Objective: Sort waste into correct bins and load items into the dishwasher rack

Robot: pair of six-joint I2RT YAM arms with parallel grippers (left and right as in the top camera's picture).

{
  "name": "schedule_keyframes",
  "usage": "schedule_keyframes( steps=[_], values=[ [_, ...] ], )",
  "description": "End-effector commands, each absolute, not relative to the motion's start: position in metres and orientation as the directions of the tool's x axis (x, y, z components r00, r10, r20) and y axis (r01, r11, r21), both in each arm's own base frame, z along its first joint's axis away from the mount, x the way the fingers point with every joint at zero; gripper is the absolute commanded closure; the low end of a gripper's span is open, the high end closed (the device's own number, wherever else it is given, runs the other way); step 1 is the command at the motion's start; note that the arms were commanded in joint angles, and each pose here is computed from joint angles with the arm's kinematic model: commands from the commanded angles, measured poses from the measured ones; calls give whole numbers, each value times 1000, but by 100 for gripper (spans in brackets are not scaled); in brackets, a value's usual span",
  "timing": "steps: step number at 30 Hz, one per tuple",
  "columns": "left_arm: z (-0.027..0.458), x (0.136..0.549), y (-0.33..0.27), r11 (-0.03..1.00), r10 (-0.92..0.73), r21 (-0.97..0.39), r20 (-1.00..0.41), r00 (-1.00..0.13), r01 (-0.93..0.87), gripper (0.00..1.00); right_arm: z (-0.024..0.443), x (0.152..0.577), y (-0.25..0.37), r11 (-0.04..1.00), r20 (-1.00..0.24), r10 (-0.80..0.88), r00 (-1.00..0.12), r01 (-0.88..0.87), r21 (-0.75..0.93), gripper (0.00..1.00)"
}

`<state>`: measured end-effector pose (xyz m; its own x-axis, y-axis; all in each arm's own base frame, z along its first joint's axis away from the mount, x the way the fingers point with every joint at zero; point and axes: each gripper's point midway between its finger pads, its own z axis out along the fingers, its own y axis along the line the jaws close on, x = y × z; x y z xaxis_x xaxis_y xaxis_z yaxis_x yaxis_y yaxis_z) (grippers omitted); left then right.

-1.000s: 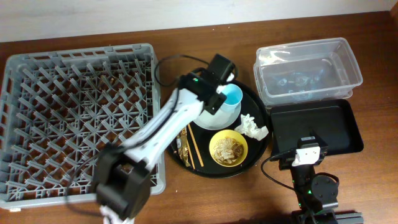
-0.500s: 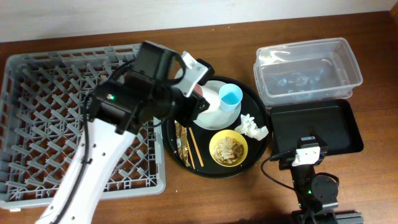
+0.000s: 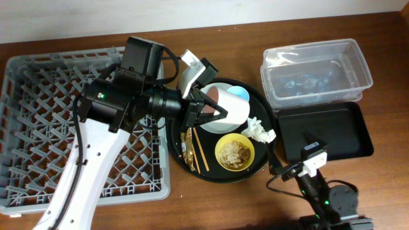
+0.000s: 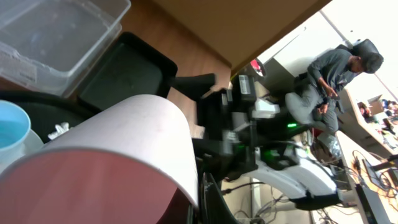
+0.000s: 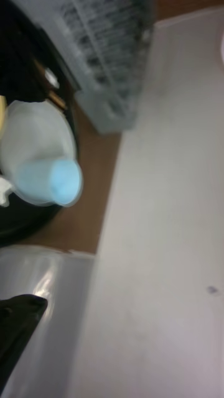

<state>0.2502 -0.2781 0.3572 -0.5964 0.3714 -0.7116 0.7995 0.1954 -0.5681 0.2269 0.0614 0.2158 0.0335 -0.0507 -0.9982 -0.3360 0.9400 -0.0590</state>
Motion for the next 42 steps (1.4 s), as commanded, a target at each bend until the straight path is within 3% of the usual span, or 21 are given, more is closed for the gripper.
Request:
schedule_keyframes(
  steps=[1, 4, 9, 14, 23, 28, 31, 36, 39, 42],
  values=[
    [367, 255, -275, 181, 336, -572, -728, -597, 800, 99, 276, 206, 76, 904, -999, -14, 38, -427, -29, 1],
    [373, 266, -271, 202, 291, -599, -719, -631, 775, 99, 306, 196, 85, 875, -996, -21, -91, -483, 26, 1],
    [392, 263, -261, 100, 241, -637, -730, -640, 764, 99, 349, 186, 99, 821, -943, -107, -315, -563, 95, 1],
    [402, 267, -248, 62, 202, -656, -730, -653, 752, 99, 380, 178, 114, 759, -886, -79, -457, -604, 244, 1],
    [421, 251, -245, -80, 185, -676, -732, -655, 733, 96, 396, 172, 152, 500, -898, -110, -425, -805, 320, 1],
    [425, 246, -245, -121, 182, -668, -742, -645, 734, 100, 391, 200, 158, 453, -894, -116, -433, -824, 341, 1],
    [430, 242, -244, -161, 177, -664, -748, -640, 730, 100, 398, 208, 169, 328, -912, -105, -396, -880, 344, 1],
    [435, 237, -243, -200, 175, -664, -748, -640, 721, 100, 400, 223, 177, 213, -912, -79, -403, -900, 379, 1],
    [435, 237, -243, -200, 175, -664, -748, -640, 721, 100, 414, 216, 181, 71, -932, -44, -360, -931, 357, 1],
    [435, 235, -245, -206, 180, -664, -748, -639, 719, 100, 415, 219, 181, 78, -938, -45, -343, -938, 339, 0]
  ],
)
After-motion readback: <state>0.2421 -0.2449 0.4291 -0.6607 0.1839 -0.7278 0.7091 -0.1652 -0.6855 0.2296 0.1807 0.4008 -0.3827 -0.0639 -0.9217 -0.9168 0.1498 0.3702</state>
